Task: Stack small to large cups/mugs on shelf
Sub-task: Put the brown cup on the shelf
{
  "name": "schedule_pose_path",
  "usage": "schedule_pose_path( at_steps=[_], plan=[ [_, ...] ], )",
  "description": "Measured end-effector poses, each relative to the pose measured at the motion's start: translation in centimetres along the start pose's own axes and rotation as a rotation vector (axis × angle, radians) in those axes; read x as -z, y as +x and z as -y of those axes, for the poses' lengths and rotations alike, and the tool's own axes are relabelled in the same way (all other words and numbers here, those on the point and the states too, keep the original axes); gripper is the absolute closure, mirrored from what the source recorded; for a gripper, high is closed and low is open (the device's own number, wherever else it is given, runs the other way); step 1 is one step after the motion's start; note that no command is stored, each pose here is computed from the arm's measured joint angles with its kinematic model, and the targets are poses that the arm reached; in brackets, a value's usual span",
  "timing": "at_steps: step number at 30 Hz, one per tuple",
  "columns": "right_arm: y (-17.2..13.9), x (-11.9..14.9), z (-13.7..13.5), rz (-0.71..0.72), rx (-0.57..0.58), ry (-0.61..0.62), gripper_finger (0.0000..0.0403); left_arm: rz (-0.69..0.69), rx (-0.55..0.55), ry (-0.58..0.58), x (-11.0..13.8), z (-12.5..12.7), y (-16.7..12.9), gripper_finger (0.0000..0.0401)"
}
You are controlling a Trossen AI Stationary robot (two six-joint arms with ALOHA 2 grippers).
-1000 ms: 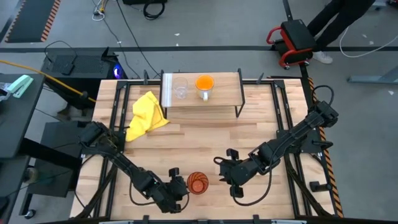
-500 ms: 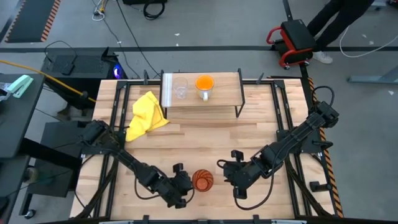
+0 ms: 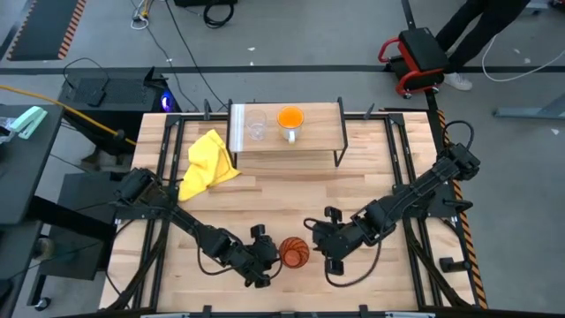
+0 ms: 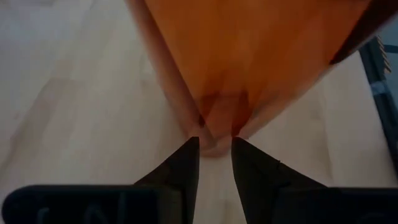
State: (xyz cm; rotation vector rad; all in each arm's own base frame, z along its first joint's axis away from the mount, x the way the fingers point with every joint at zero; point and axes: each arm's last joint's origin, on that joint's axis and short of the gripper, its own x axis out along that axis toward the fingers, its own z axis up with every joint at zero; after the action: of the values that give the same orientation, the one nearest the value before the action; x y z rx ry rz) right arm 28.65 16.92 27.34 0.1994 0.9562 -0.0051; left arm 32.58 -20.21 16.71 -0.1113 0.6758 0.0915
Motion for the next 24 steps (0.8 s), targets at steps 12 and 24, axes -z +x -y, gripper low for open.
schedule_pose_path(
  at_steps=[12, 24],
  plan=[
    [0.5, -1.0, 2.8, -0.047, 0.09, 0.041, 0.0299, 0.012, 0.01, 0.026, -2.0, -2.8, 1.7, 0.0298],
    [0.7, -1.5, 4.2, -0.068, 0.117, 0.062, 0.0298, 0.004, 0.001, 0.012, -2.6, -4.2, 2.3, 0.0302]
  ],
)
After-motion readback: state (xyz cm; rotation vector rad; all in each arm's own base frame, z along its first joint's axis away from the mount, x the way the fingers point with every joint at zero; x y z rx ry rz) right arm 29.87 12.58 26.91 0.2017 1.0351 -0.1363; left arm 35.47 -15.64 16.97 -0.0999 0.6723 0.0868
